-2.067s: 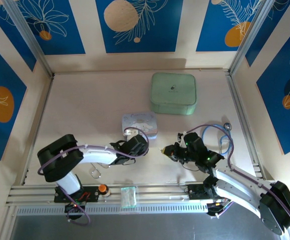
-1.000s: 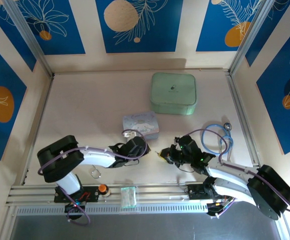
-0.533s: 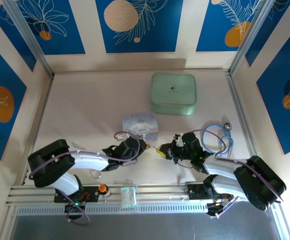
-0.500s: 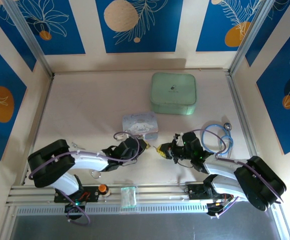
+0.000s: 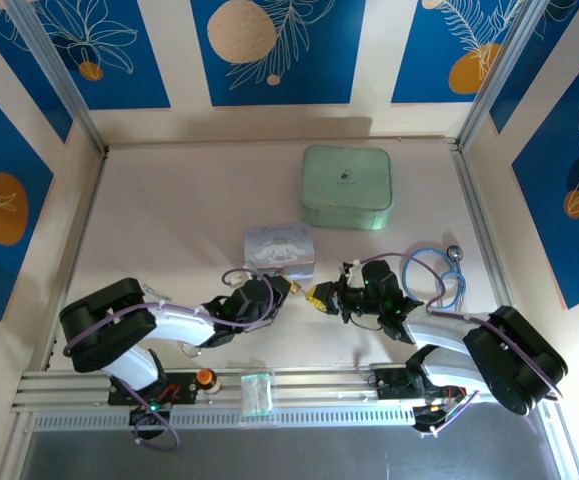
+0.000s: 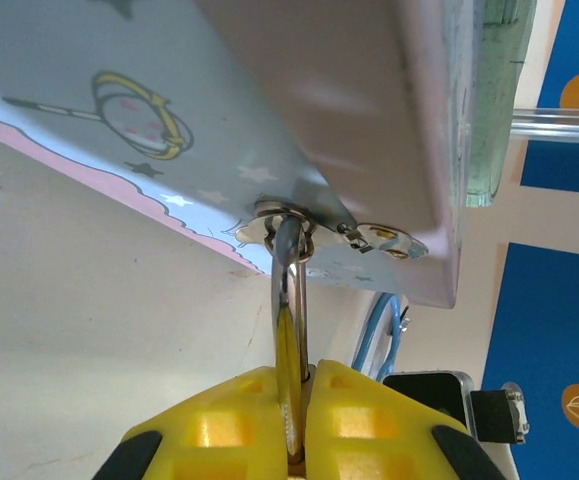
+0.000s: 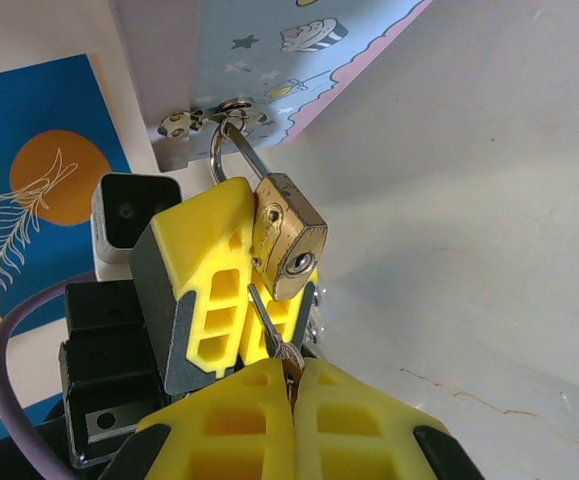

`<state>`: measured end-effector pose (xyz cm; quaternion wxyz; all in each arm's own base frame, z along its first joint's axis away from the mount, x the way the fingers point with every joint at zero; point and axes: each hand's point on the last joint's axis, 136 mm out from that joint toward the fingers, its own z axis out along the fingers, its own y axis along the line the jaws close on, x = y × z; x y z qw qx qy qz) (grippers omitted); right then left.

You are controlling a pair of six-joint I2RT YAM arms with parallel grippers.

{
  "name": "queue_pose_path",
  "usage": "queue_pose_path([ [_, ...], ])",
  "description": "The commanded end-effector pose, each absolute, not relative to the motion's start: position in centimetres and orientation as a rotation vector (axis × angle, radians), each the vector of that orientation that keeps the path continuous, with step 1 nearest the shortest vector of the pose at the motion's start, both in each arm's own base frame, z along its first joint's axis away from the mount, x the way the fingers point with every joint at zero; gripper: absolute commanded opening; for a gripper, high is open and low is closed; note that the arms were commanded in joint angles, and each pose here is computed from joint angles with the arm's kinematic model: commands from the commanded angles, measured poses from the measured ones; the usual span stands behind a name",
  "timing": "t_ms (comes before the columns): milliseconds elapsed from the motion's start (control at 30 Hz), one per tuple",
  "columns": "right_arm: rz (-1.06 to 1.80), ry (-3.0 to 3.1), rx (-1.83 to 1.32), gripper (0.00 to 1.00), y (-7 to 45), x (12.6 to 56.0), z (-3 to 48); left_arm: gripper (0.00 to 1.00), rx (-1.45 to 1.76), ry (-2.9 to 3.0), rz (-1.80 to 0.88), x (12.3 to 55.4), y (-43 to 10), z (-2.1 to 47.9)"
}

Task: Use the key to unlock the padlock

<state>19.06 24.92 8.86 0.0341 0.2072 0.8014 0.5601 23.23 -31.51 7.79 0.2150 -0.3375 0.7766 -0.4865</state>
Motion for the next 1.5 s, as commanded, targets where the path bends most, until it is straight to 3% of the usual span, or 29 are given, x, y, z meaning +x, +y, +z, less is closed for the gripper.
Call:
queue_pose_path([
  [0, 1.724, 2.474, 0.616, 0.0, 24.9, 18.5, 9.1, 0.0, -0.994, 2.04, -1.437, 24.2, -31.5, 9.9],
  [1467, 1.676, 2.413, 0.594, 0.0, 24.6, 19.6, 9.5, 0.0, -0.968, 1.99, -1.608, 23.1, -33.3, 11.5],
])
